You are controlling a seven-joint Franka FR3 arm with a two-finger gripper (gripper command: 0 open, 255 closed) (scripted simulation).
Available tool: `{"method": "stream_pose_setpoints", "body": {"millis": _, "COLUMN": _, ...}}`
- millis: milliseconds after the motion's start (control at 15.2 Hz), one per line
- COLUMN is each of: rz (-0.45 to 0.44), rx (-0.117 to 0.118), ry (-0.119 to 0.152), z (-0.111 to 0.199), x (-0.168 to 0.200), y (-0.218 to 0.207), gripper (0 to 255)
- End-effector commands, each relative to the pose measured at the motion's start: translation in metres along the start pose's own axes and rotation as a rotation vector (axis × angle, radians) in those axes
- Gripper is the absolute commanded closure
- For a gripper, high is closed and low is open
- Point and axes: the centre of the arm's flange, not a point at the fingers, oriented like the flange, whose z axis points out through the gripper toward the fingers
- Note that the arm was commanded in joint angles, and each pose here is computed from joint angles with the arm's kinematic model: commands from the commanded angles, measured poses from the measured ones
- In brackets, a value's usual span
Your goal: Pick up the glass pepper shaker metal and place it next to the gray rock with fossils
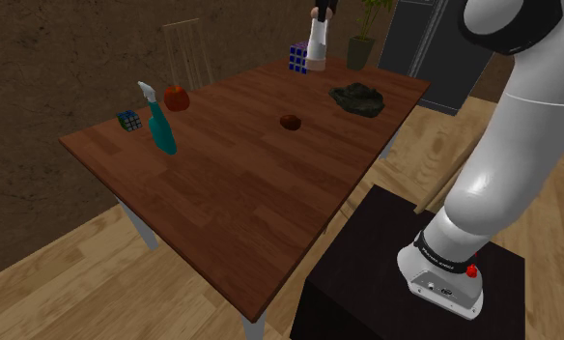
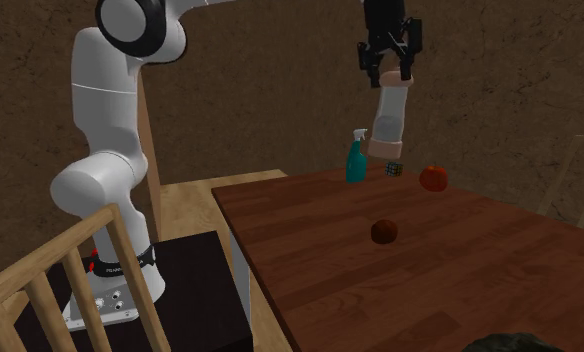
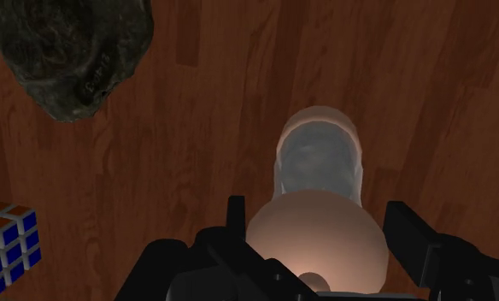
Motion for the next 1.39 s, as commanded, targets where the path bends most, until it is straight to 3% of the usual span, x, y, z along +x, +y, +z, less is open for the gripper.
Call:
{"method": "stream_pose_setpoints", "body": {"millis": 0, "rz": -0.001, "rx": 0.000, "ry": 0.001, "z": 0.007, "x": -0.008, "y": 0.027, "gripper": 255}}
{"method": "stream_pose_setpoints", "body": {"millis": 792, "rz": -0.001, "rx": 0.000, "ry": 0.001, "z": 0.032, "x": -0.057, "y": 0.181, "gripper": 255}}
{"method": "stream_pose_setpoints", "body": {"millis": 1320, "rz": -0.001, "rx": 0.000, "ry": 0.001, "z": 0.073, "x": -0.061, "y": 0.173, "gripper": 255}}
